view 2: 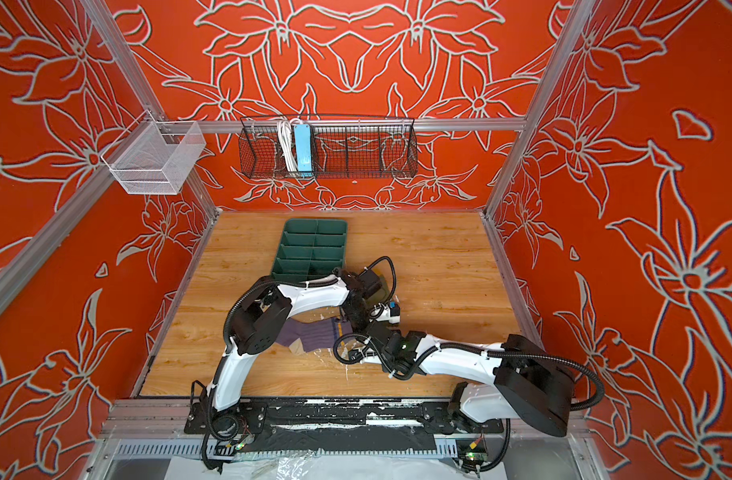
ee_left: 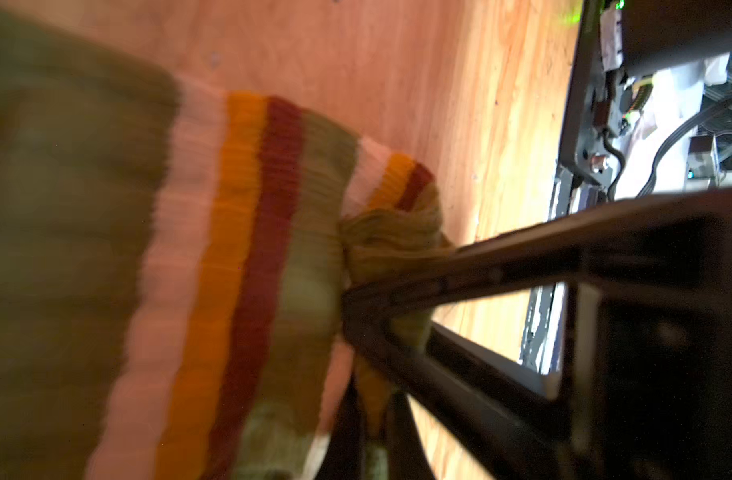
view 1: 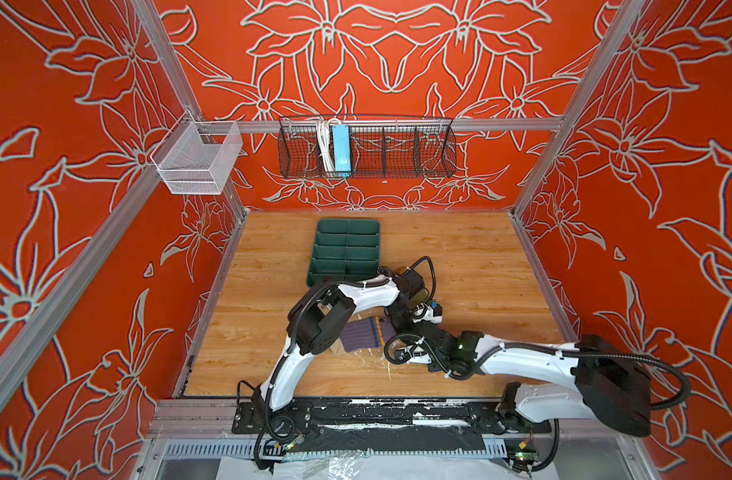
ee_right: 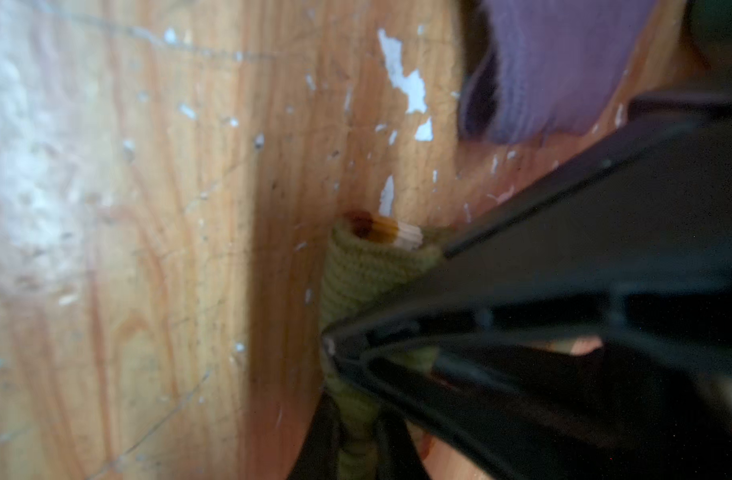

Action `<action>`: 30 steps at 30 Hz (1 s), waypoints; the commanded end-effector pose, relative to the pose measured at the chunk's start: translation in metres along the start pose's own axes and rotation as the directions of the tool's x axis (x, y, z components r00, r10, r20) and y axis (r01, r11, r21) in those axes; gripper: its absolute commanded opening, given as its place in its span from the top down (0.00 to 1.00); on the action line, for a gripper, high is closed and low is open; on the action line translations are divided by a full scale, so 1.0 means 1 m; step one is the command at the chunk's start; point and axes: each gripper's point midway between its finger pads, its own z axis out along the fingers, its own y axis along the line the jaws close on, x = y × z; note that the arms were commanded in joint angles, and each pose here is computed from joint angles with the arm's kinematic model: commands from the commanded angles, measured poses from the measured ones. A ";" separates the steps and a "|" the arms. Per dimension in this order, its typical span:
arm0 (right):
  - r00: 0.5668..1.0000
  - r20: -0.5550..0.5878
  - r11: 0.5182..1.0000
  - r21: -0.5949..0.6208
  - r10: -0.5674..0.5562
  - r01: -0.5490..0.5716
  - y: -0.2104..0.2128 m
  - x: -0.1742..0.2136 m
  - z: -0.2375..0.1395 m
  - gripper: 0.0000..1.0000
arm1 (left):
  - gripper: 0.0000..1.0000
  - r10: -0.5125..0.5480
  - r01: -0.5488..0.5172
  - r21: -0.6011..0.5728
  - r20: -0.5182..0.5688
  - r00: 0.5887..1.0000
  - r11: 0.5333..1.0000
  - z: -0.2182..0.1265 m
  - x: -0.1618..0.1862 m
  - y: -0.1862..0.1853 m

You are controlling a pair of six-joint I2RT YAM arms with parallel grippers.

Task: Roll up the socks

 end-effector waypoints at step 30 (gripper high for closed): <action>0.930 -0.185 0.619 -0.703 0.316 -0.350 0.054 -0.011 -0.018 1.00 | 0.04 0.911 -0.303 -0.917 0.130 0.391 0.260 -0.282 0.061 -0.172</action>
